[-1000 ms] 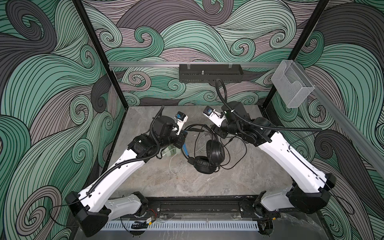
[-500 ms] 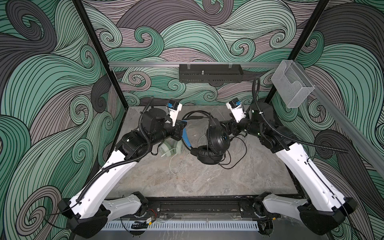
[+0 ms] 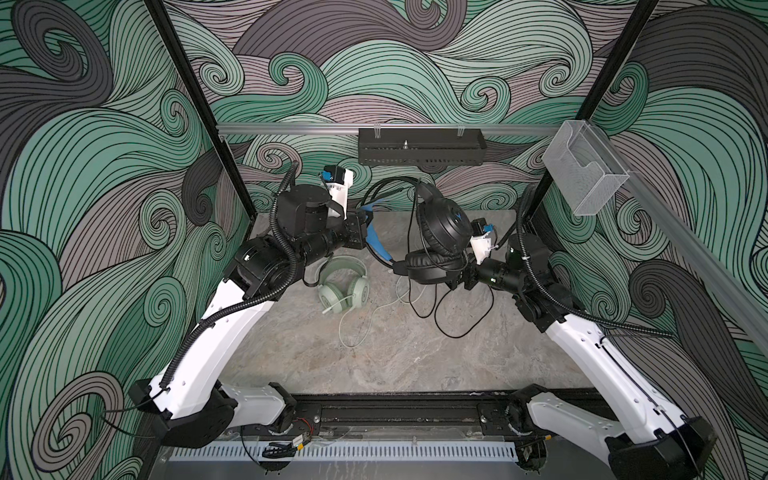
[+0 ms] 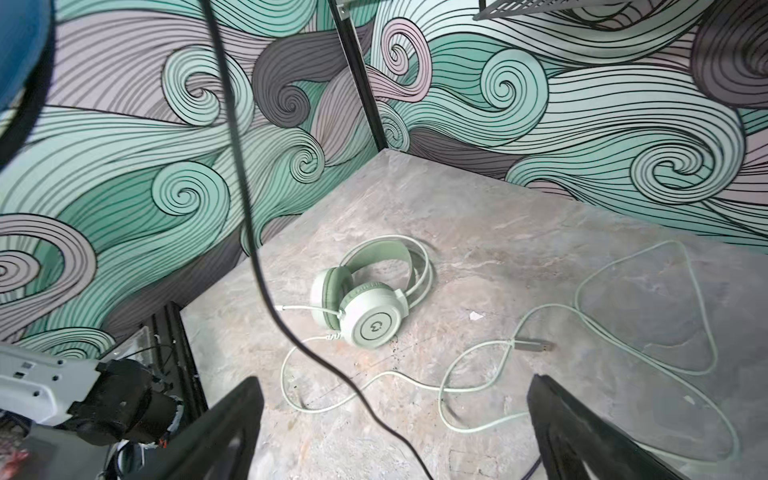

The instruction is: Wrap the headphones

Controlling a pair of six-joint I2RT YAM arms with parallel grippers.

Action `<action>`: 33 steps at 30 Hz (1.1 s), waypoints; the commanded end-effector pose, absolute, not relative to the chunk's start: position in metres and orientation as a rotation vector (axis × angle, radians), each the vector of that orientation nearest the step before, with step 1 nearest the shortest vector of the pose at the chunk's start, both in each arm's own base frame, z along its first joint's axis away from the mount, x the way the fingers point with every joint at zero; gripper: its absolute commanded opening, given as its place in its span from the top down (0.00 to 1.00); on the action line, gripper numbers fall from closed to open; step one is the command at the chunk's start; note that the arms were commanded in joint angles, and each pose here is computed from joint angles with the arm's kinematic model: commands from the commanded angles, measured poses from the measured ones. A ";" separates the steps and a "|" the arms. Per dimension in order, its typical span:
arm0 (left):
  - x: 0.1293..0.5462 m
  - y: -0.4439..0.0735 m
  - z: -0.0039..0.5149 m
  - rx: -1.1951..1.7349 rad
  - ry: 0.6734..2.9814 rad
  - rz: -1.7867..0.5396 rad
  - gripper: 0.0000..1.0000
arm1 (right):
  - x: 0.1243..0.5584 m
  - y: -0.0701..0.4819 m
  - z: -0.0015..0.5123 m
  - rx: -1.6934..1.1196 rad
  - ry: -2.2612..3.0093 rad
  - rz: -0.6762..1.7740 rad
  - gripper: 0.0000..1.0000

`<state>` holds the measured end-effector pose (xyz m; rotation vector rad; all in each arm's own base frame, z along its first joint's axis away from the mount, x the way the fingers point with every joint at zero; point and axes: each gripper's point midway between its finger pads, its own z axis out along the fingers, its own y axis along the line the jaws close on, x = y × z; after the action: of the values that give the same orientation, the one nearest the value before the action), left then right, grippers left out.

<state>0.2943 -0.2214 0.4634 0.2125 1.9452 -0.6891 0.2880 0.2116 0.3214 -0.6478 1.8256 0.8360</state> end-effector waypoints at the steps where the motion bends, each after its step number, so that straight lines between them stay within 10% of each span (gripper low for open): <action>1: 0.293 -0.215 0.494 0.129 1.877 -0.743 1.00 | 0.282 0.225 0.339 -0.682 1.725 0.959 0.01; 20: 0.299 -0.220 0.502 0.090 1.894 -0.808 1.00 | 0.306 0.283 0.293 -0.749 1.755 1.183 0.05; 33: 0.298 -0.219 0.511 0.067 1.879 -0.855 1.00 | 0.316 0.299 0.230 -0.717 1.861 1.318 0.32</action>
<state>0.3036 -0.2217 0.4750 0.1124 1.9780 -0.7550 0.3160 0.2930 0.2310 -0.7098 1.8956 1.2572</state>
